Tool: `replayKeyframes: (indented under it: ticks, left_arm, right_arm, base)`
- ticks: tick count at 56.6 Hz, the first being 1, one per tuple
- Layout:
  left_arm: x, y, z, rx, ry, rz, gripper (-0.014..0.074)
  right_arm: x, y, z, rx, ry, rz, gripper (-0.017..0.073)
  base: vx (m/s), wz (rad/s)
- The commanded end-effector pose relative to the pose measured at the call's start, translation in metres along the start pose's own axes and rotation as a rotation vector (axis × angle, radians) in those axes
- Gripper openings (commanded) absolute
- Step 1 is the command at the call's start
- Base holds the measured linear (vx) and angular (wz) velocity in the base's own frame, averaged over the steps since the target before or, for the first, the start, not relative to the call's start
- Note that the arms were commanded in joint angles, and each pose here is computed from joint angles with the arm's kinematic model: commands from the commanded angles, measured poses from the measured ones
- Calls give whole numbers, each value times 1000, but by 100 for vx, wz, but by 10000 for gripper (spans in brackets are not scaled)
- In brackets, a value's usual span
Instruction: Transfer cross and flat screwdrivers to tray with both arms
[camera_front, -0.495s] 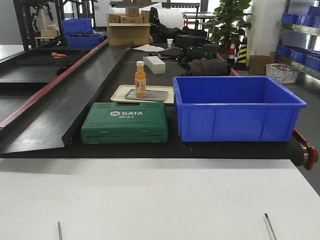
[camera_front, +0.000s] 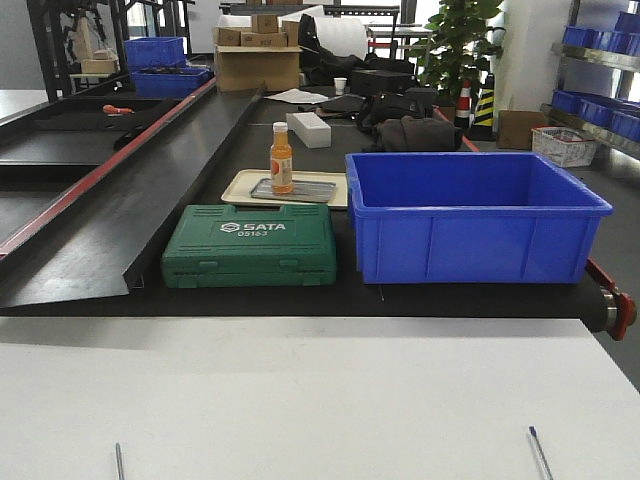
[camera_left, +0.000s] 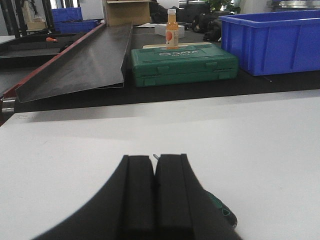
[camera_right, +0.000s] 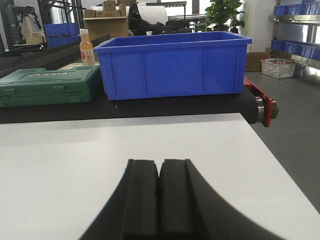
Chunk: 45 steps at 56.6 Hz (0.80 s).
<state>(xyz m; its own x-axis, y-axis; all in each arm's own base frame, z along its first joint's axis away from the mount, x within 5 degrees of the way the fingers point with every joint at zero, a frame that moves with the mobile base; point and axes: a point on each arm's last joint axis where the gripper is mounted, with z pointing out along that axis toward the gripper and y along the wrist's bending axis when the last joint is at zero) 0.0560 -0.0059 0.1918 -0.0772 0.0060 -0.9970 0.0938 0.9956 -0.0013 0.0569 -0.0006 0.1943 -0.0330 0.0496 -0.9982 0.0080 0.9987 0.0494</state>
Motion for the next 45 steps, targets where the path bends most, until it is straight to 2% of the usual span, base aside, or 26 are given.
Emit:
replayKeyframes:
  ticks: [1,23,31,36,40,45]
  left_arm:
    - [-16,1,-2,-10,-102,-6,3]
    - [-19,1,-2,-12,-132,-6,3]
    - [-33,2,-5,-27,-269,-6,3]
    - [-45,4,-9,-40,-407,-12,3]
    - [-61,4,-15,-39,-495,-32,3]
    - [-92,3,-23,-32,-520,-35,3]
  right_arm:
    - [-5,1,0,-5,-79,-10,-8]
    - [-9,1,-1,-12,-123,-10,-8]
    - [-24,3,-4,-33,-290,-18,-8]
    - [-38,4,-8,-42,-376,-18,-8]
    - [-61,5,-14,-40,-422,-24,-8]
    - [-102,6,-23,-26,-437,-49,-8]
  base:
    - [0,0]
    - [0,0]
    - [0,0]
    - [0,0]
    - [0,0]
    - [0,0]
